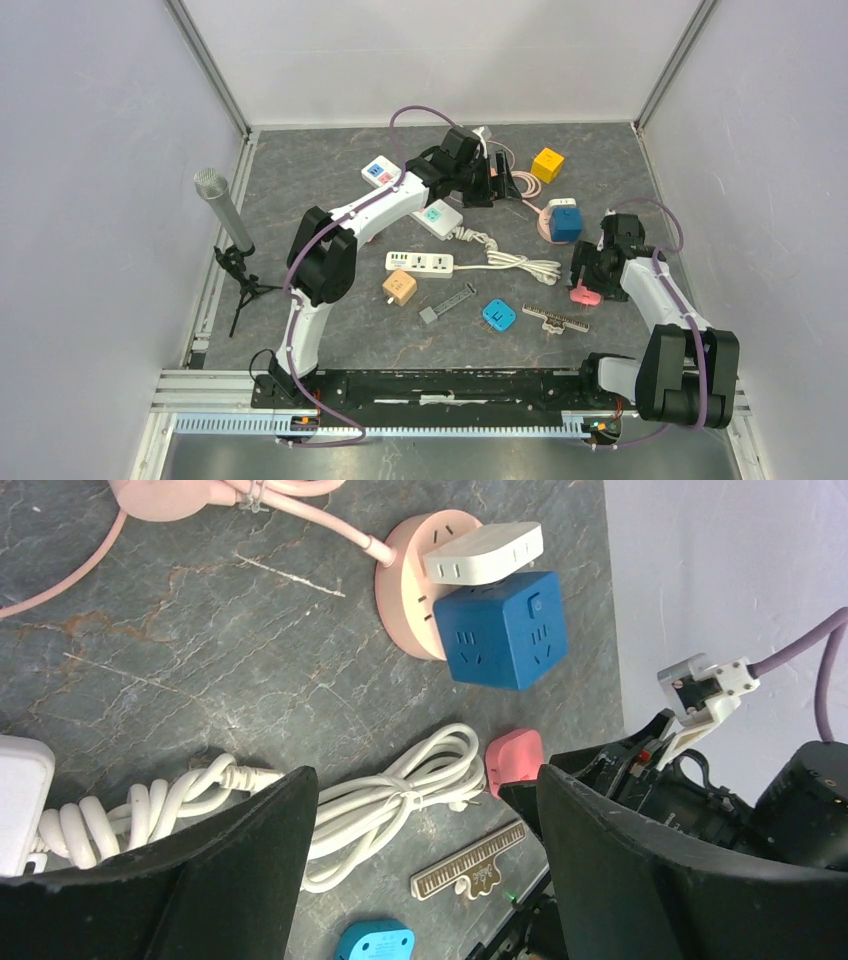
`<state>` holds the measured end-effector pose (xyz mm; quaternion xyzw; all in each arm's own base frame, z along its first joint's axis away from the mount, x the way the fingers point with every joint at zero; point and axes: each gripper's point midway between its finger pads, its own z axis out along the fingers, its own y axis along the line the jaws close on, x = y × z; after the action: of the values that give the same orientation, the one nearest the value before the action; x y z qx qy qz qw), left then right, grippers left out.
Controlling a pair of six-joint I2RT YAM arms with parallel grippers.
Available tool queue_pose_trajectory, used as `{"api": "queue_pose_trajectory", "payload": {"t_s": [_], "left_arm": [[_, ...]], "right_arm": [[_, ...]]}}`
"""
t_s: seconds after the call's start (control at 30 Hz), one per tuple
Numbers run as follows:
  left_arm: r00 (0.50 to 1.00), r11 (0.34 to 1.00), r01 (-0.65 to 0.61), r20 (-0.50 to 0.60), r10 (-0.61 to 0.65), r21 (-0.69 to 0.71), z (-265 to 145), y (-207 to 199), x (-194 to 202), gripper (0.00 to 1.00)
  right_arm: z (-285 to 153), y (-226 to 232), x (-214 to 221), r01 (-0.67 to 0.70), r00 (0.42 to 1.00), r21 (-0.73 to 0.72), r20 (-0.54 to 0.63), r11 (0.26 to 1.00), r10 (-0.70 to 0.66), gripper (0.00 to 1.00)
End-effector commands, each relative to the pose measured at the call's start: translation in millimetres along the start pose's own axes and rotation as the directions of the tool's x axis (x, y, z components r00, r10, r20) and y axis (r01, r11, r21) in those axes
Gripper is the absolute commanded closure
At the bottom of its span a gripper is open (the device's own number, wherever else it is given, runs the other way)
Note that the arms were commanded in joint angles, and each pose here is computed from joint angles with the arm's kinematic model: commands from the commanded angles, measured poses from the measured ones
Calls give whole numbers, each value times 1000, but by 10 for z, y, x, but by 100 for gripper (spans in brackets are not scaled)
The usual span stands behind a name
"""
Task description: Pull the plug off the socket
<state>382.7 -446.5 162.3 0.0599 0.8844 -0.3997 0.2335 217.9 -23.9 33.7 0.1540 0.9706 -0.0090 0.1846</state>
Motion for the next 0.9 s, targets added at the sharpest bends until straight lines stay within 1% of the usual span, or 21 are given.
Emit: {"api": "queue_pose_trajectory", "payload": {"t_s": [0.0,0.1,0.17,0.3,0.37,0.5,0.6,0.7,0.8,0.87], "left_arm": [[998,998,-56,39,55,6,-206,-96,-119,13],[998,999,-48,30,48,4,-183,-72,-93,14],[999,999,-39,23,39,2,-158,-54,-73,14],[1000,1000,0,-9,0,14,-40,-12,2,16],[999,999,29,-31,-28,22,33,12,56,18],[994,995,83,-79,-79,48,198,36,158,21],[986,990,124,-121,-116,63,349,56,247,21],[978,986,152,-154,-140,70,499,68,329,22],[974,982,171,-166,-156,78,623,58,380,22],[970,978,190,-167,-175,81,696,50,409,23]], "right_arm": [[-121,23,-352,16,993,-3,120,1000,-15,11],[-235,64,-537,28,984,-18,177,999,-24,9],[-339,160,-724,51,967,-65,254,997,-33,8],[-595,461,-1115,95,908,-209,420,973,1,9],[-659,577,-1254,112,883,-256,469,960,22,9],[-578,683,-1392,123,874,-263,485,957,21,9],[-483,768,-1470,149,871,-220,491,964,-22,9],[-393,792,-1550,146,868,-182,494,972,-38,8],[-282,806,-1613,139,875,-172,483,975,-39,9],[-217,807,-1641,142,881,-162,469,977,-51,11]]}}
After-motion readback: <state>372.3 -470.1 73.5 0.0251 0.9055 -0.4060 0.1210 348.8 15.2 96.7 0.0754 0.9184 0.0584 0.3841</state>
